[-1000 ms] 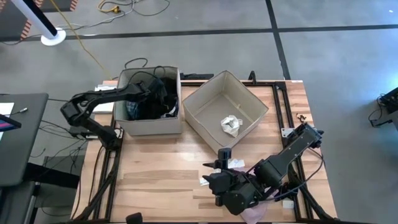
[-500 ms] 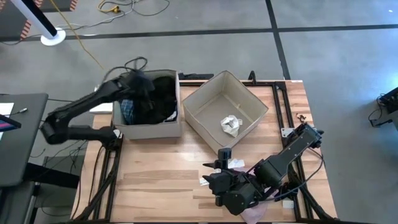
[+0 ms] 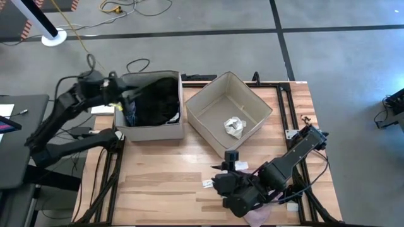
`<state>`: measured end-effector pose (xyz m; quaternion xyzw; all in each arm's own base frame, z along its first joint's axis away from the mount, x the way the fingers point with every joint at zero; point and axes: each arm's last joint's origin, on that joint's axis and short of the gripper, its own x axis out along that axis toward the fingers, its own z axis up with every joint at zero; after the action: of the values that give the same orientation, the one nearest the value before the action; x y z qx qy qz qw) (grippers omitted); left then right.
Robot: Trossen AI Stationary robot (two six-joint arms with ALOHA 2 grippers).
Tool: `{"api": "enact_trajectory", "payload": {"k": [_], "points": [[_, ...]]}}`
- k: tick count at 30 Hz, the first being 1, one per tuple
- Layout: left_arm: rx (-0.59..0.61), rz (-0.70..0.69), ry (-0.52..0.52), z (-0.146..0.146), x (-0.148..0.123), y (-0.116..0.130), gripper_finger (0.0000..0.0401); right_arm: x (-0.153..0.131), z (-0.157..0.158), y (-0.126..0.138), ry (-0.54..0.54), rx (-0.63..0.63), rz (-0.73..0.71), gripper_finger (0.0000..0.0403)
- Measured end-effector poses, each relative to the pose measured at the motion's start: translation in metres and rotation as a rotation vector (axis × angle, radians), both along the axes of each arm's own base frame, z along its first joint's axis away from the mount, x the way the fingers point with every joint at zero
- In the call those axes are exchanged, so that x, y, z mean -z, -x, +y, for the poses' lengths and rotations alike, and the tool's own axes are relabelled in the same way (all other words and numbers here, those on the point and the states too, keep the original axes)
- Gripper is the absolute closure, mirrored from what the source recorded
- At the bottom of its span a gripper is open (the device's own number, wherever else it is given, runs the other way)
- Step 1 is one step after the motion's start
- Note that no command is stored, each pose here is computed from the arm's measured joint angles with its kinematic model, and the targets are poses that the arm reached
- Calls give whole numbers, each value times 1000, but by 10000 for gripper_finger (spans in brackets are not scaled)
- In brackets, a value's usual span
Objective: Sort clothes
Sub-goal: Put the pink shirt into the left laundry organizer
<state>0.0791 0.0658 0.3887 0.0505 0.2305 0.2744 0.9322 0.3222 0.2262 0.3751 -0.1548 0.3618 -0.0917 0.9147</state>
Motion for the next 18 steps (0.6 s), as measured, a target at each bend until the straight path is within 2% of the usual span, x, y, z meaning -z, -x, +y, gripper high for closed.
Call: {"api": "enact_trajectory", "payload": {"k": [8, 18], "points": [[281, -178, 94, -28, -7, 15, 231, 7, 10, 16, -129, -13, 135, 198], [519, -217, 211, -39, 0, 11, 231, 20, 30, 52, -216, 112, 252, 198]]}}
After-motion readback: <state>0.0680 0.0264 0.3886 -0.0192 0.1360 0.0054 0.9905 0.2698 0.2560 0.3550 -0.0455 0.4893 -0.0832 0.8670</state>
